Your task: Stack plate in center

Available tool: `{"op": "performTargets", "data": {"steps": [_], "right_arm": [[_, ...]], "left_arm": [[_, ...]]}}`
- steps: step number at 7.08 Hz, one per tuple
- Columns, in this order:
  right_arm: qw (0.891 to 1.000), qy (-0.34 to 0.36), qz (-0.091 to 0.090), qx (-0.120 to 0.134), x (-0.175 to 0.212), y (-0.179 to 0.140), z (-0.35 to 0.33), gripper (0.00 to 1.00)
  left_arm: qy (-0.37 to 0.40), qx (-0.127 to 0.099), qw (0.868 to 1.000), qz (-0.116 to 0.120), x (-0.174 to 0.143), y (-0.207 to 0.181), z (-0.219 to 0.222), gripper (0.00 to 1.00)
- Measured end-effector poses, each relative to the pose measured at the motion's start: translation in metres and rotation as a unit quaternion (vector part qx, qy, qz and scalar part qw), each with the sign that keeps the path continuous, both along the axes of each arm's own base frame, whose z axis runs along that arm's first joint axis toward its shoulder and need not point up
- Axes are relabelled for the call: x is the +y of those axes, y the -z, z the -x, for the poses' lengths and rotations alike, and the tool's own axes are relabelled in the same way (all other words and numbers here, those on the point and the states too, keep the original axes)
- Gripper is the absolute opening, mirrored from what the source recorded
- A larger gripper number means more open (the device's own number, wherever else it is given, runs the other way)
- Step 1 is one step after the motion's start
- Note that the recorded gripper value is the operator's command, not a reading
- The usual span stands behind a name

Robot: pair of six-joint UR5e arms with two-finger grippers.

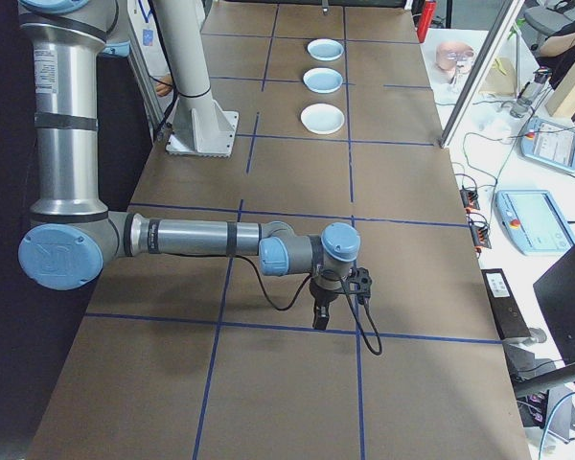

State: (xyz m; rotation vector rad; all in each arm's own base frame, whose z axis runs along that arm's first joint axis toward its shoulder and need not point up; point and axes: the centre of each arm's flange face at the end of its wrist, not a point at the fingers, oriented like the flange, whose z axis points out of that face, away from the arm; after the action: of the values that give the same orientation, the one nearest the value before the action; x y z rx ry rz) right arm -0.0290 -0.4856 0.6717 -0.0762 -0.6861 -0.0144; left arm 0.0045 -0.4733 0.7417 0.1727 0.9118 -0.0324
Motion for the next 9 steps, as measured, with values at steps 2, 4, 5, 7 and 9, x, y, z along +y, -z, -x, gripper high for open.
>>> {"op": "performTargets", "data": {"steps": [2, 4, 5, 7, 9], "right_arm": [[1.0, 0.0, 0.0, 0.0, 0.0, 0.0, 0.0, 1.0], [1.0, 0.0, -0.001, 0.0, 0.0, 0.001, 0.0, 1.0], [1.0, 0.0, 0.0, 0.0, 0.0, 0.001, 0.0, 1.0], [1.0, 0.0, 0.0, 0.0, 0.0, 0.0, 0.0, 1.0], [1.0, 0.0, -0.001, 0.0, 0.0, 0.001, 0.0, 1.0]], "left_arm": [[-0.025, 0.013, 1.0, 0.008, -0.025, 0.015, -0.073, 0.99], [-0.037, 0.014, 0.999, 0.012, -0.04, 0.03, -0.112, 0.94], [-0.037, 0.007, 0.999, 0.009, -0.042, 0.029, -0.117, 0.94], [-0.032, -0.014, 0.999, 0.0, -0.044, 0.024, -0.117, 0.88], [-0.035, -0.016, 0.999, 0.005, -0.04, 0.018, -0.119, 0.73]]}}
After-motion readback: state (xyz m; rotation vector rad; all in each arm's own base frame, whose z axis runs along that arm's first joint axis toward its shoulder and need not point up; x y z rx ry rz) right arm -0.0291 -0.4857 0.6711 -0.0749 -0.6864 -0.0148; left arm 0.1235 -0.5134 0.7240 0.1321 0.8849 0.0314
